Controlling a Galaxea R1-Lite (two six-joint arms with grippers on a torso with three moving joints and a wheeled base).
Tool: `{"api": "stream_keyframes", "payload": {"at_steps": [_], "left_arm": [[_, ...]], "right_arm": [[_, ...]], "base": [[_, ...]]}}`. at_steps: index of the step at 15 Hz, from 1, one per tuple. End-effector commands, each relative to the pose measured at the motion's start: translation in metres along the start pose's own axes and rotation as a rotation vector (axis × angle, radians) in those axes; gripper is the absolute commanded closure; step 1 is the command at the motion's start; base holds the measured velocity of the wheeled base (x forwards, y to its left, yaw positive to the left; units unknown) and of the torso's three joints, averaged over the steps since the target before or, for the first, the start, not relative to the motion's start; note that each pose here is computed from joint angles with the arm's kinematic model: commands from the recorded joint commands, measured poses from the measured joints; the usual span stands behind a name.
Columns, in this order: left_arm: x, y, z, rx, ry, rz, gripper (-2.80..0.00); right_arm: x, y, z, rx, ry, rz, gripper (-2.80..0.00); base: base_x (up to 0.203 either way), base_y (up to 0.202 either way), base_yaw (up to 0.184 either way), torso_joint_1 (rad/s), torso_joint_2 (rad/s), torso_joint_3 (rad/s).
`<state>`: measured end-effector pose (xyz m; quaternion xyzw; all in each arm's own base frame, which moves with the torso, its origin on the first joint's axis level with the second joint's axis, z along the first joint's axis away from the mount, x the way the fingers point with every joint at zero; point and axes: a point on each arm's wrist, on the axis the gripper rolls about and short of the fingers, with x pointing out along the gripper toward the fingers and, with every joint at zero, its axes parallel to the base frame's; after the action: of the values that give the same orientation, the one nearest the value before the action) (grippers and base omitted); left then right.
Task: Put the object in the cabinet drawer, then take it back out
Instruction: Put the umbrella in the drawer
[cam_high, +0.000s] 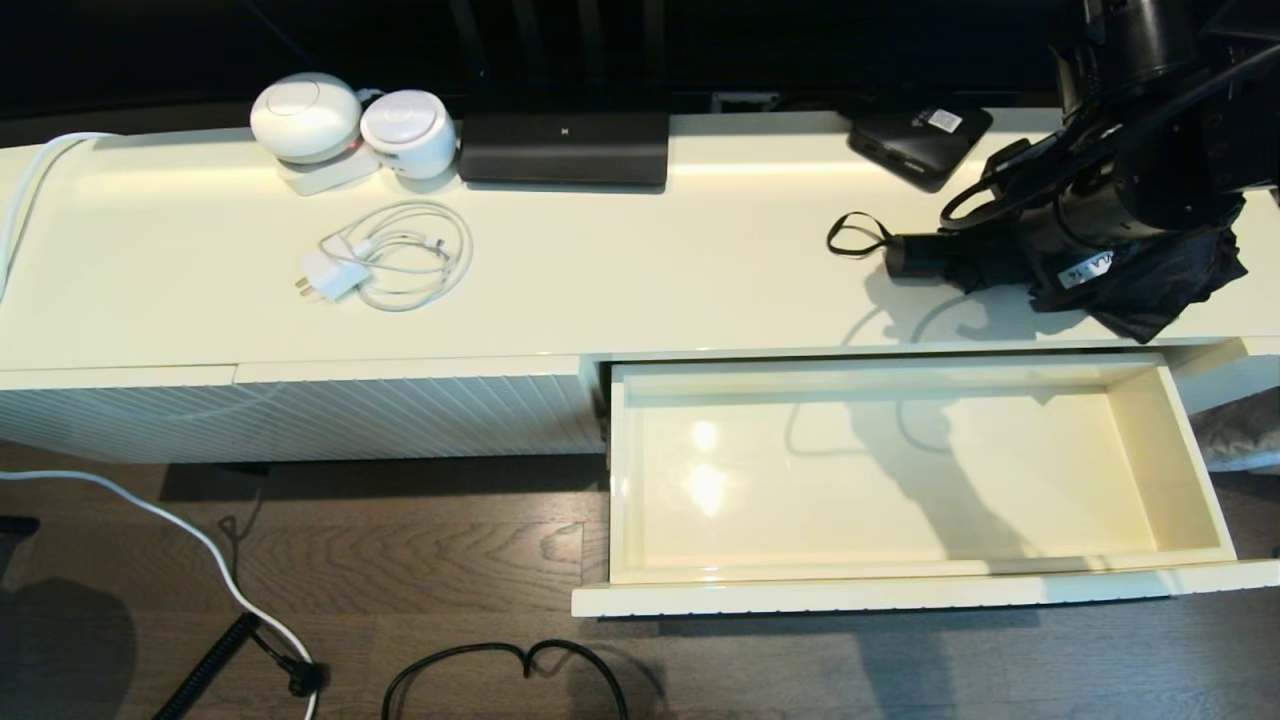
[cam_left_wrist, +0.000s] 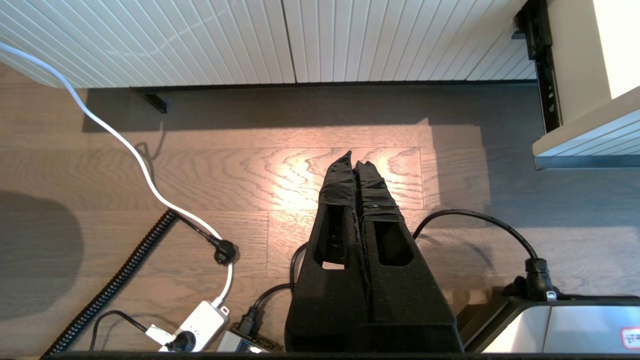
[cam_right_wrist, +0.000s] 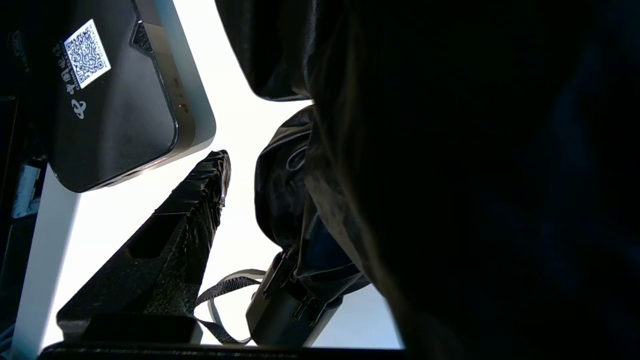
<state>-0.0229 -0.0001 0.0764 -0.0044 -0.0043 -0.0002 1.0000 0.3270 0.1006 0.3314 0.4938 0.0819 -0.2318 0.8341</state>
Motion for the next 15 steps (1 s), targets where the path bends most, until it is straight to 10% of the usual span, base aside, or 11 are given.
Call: {"api": "stream_keyframes", "payload": {"at_steps": [1,8,9,15], "left_arm": [[0.000,0.000,0.000,0.000,-0.003,0.000,0.00],[0.000,0.000,0.000,0.000,-0.002,0.000,0.00],[0.000,0.000,0.000,0.000,-0.002,0.000,0.00],[0.000,0.000,0.000,0.000,-0.002,0.000,0.00]], "right_arm": [[0.009,-0.002,-0.006,-0.003,0.006,-0.015,-2.80],[0.024,-0.006,-0.007,-0.004,0.018,-0.033,-2.80],[0.026,-0.007,-0.008,-0.008,0.025,-0.039,0.00],[0.018,-0.004,-0.001,0.005,0.029,-0.018,0.00]], "base": [[0.000,0.000,0.000,0.000,0.00,0.000],[0.000,0.000,0.000,0.000,0.00,0.000],[0.000,0.000,0.000,0.000,0.00,0.000],[0.000,0.000,0.000,0.000,0.00,0.000]]}}
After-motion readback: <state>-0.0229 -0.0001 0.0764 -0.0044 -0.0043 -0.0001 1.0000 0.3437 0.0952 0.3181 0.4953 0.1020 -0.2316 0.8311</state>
